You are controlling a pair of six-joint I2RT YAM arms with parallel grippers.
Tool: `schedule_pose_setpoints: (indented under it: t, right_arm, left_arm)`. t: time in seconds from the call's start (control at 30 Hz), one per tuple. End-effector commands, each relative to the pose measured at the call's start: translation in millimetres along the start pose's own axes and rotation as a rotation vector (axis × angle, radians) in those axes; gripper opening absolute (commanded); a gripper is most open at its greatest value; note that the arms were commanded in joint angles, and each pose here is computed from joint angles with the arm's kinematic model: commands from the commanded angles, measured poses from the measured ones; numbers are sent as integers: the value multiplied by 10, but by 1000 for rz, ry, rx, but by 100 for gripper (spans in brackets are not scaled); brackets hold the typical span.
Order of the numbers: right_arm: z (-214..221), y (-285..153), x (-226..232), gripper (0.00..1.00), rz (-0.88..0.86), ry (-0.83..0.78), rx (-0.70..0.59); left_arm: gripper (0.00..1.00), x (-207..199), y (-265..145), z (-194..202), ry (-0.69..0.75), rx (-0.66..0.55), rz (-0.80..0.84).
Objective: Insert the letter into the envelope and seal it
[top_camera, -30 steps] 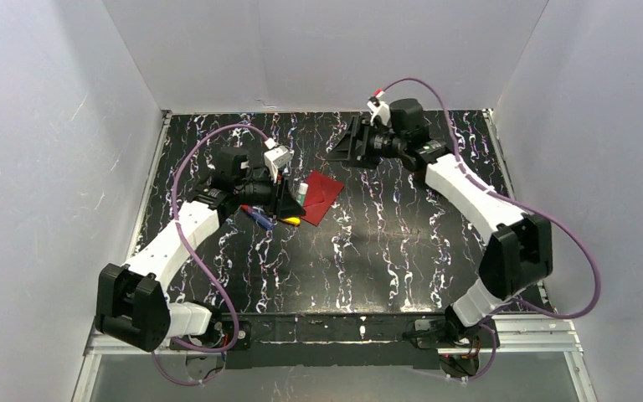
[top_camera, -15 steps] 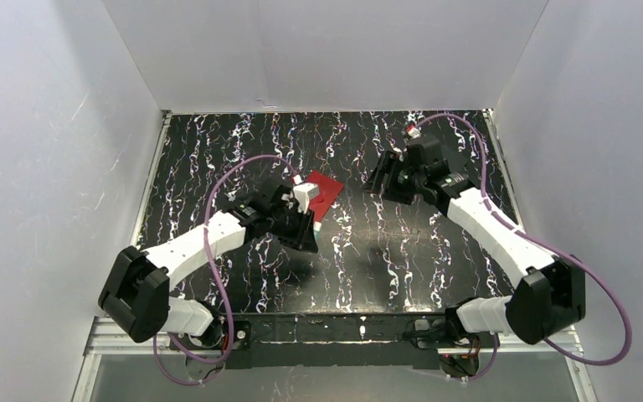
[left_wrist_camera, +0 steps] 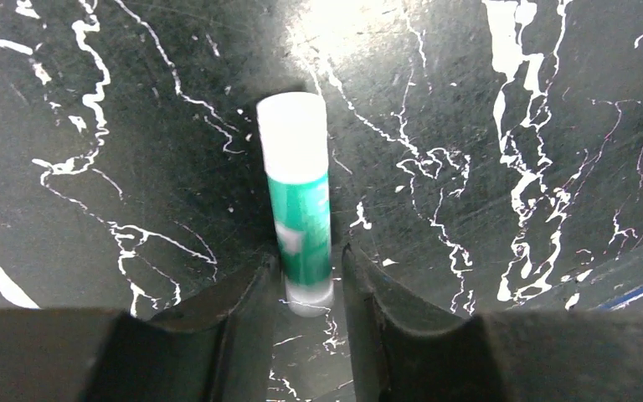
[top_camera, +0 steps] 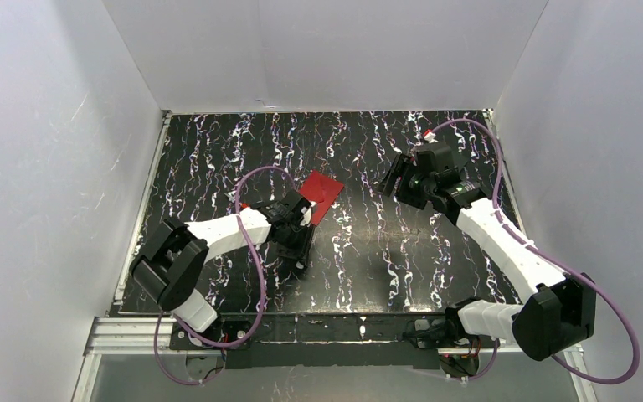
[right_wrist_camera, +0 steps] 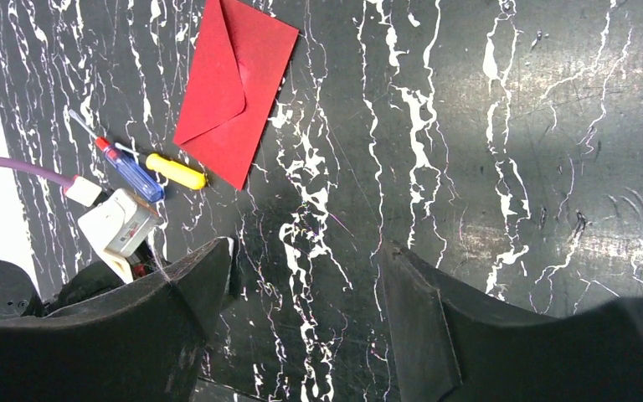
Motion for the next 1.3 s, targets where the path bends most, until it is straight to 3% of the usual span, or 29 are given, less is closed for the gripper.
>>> schedule_pose_setpoints:
  t: [0.0,0.13,0.47,0.63,0.8,0.83,0.87,0.93,1.03,1.27]
  right_arm:
    - [-5,-47,-18,75,-2,1,-15]
    - [14,-51,-40,75,-2,-5,-8]
    - [167,7,-91,75,-50,2,99]
    - [197,14,-70,75,-90,-15,145]
    - [191,-3,-89,75,-78,-62,156]
    - [167,-25,-80,75,-72,-75,144]
    - [135,-57,-71,75,-60,-88,129]
    - [44,-153,-32,77,-36,-115,86]
    - [-152,-364,28,98,26,-165,-40]
    - [-687,-1207,169,99,210,-184,-450]
  left_arm:
    - [36,48,82,36,-5,56,-98]
    - [47,42,94,32,-14,74,-132]
    - [49,-40,-39,-29,-13,66,-80]
    - [58,-172,-367,-155,13,-26,14]
    - [78,-185,-934,-257,12,-216,-63]
    - [96,-158,-1069,-270,-34,-265,-124]
    - [98,-136,-1230,-278,-88,-306,-179]
    - [98,-117,-1556,-302,-107,-385,-236]
    - [98,-76,-2026,-298,-86,-515,-307]
    - [98,101,-3143,52,-141,-843,-444]
Point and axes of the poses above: each gripper's point midway between its finger pads, its own y axis out along the fingers, its own x axis along the line the jaws close on, z = x × y, the point moved 10 cm from there along -y, back along the fingers, and after that the axes turned 6 degrees about y, right-handed, at the moved point
